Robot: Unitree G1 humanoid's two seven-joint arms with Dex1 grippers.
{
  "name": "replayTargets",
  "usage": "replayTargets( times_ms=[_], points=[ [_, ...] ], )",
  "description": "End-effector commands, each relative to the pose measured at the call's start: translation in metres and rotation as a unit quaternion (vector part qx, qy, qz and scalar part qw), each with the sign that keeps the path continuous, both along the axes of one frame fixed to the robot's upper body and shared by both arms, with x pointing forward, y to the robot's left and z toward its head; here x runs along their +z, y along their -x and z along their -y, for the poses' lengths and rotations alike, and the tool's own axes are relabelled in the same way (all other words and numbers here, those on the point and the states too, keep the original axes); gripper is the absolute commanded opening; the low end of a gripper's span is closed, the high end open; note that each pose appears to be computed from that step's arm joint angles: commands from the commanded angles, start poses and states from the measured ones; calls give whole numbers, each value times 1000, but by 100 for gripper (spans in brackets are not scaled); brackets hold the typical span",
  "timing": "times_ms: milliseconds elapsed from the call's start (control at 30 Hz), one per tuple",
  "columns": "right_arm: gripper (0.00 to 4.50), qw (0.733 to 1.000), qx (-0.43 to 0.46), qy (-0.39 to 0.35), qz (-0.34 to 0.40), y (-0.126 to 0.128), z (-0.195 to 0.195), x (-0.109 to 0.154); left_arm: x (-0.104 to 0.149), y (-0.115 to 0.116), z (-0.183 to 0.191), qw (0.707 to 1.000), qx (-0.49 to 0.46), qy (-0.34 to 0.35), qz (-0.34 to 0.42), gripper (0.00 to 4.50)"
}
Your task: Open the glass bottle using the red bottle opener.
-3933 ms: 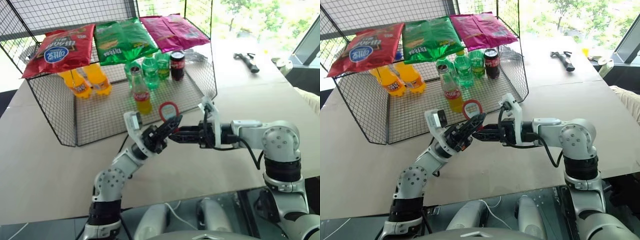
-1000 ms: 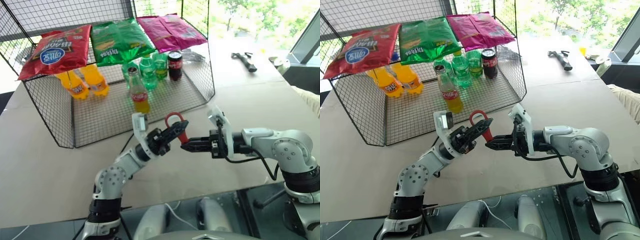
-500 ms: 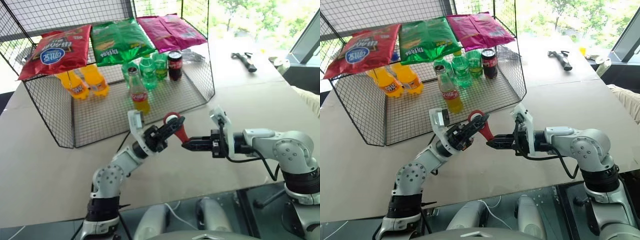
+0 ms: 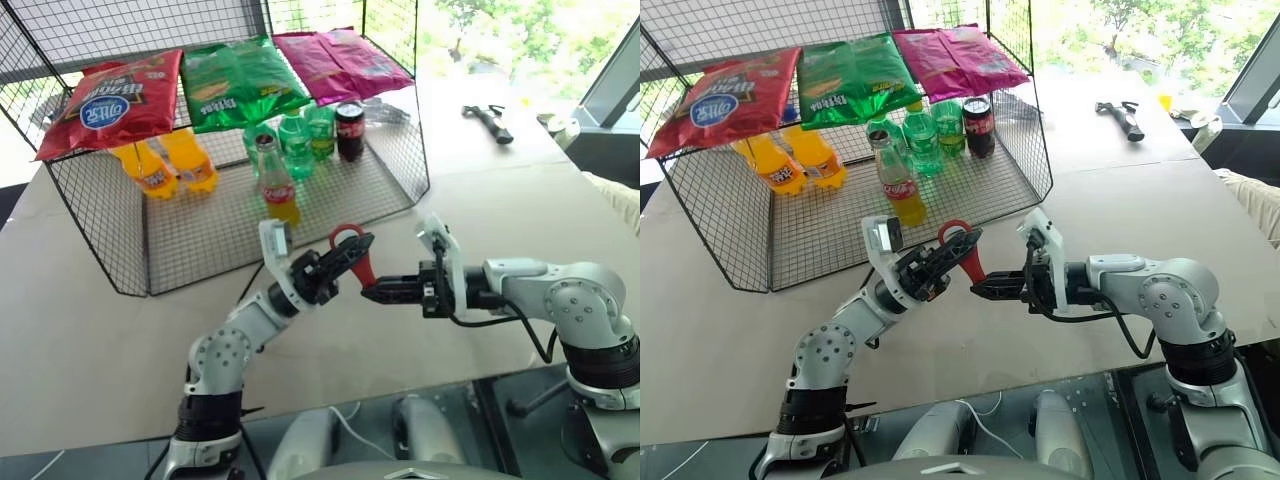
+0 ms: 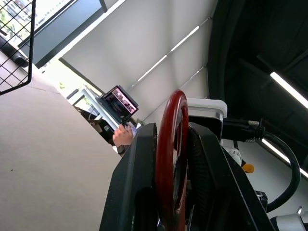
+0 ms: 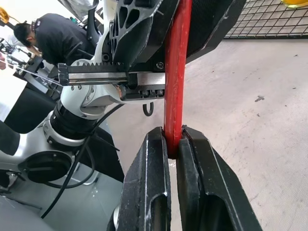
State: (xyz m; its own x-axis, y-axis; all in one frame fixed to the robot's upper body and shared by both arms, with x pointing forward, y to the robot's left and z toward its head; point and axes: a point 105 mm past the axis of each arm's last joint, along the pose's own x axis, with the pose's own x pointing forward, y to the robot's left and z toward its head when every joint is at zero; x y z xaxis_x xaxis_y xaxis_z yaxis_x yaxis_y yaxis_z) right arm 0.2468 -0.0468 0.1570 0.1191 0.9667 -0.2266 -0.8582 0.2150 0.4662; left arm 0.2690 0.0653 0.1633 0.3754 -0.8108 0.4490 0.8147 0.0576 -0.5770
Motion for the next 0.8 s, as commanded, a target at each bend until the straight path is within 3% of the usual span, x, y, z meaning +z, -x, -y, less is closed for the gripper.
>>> replayTargets(
  times_ms=[33, 633, 733, 800],
  points=[
    [1, 1000, 14, -10, 22, 6, -6, 10, 8, 4, 8, 1000, -16, -1, 17, 89],
    [1, 1000, 13, -10, -5, 15, 6, 0, 25, -1, 1, 999, -13, 17, 34, 89],
    [0, 1000, 14, -14, -1, 14, 4, 3, 24, 0, 2, 999, -20, 17, 31, 166],
    [0, 1000, 13, -15, 0, 14, 3, 3, 23, -2, 1, 999, -12, 16, 29, 248]
  ],
)
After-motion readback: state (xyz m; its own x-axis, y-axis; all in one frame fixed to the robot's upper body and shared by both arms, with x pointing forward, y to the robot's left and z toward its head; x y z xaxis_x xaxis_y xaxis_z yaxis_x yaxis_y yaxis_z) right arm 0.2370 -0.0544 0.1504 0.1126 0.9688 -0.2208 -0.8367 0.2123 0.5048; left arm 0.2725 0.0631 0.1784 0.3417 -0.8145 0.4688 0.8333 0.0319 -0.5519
